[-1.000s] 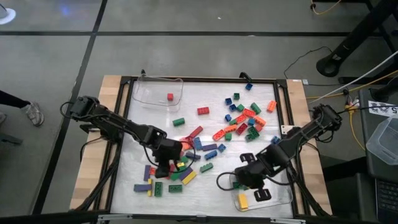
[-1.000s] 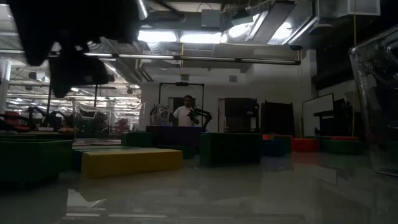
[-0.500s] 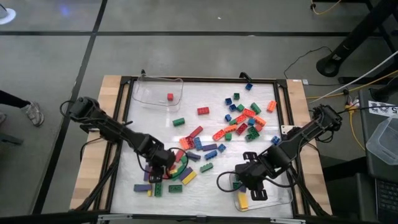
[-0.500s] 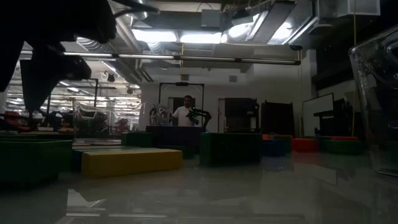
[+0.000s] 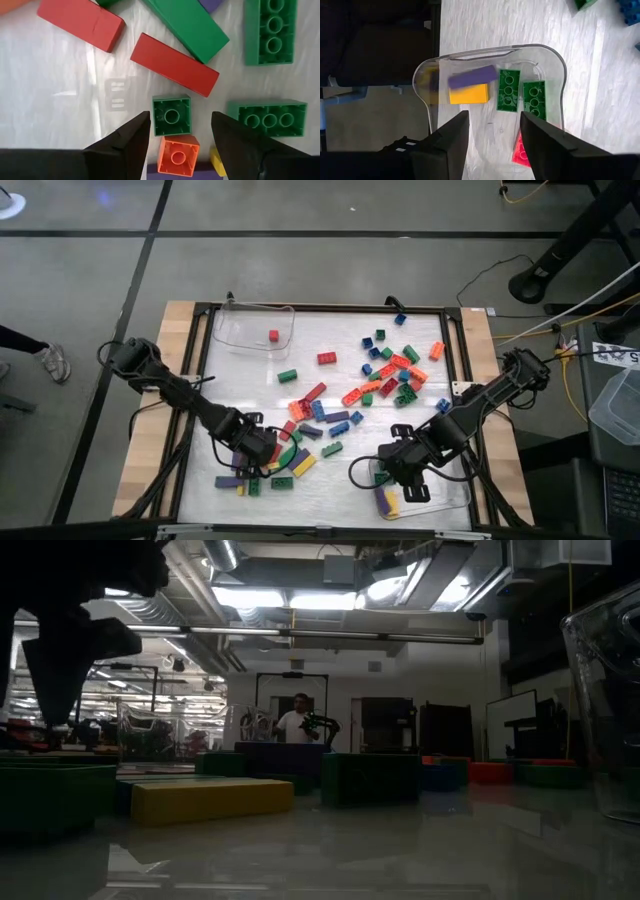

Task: Sort blocks by size
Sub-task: Put the square green game piece into the top transparent bin

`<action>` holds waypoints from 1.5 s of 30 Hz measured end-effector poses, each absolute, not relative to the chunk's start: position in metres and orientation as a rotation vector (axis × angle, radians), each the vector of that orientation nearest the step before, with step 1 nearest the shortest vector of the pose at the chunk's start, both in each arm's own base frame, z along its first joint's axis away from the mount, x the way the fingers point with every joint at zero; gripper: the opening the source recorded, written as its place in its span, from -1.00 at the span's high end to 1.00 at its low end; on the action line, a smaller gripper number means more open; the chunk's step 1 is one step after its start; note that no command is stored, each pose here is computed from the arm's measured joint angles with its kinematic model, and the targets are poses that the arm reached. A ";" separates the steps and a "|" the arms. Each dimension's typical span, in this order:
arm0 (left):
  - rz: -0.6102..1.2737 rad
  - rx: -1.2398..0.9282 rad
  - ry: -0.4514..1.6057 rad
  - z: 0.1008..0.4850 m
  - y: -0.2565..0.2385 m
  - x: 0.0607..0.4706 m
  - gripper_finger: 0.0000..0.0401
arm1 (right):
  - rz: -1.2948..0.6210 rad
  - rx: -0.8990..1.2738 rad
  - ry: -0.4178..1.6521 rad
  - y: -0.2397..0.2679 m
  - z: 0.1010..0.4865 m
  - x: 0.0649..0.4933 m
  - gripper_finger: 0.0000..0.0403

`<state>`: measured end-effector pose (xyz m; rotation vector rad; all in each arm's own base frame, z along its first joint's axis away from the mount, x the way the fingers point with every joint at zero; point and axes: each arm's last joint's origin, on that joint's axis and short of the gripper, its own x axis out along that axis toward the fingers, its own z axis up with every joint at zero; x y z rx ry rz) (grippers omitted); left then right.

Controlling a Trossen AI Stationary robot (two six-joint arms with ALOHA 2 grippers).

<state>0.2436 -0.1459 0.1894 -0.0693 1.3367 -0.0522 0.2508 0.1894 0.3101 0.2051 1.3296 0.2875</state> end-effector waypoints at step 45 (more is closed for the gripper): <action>0.098 0.031 1.209 0.215 -0.049 0.269 0.40 | 0.100 -0.129 1.269 0.099 0.302 0.291 0.12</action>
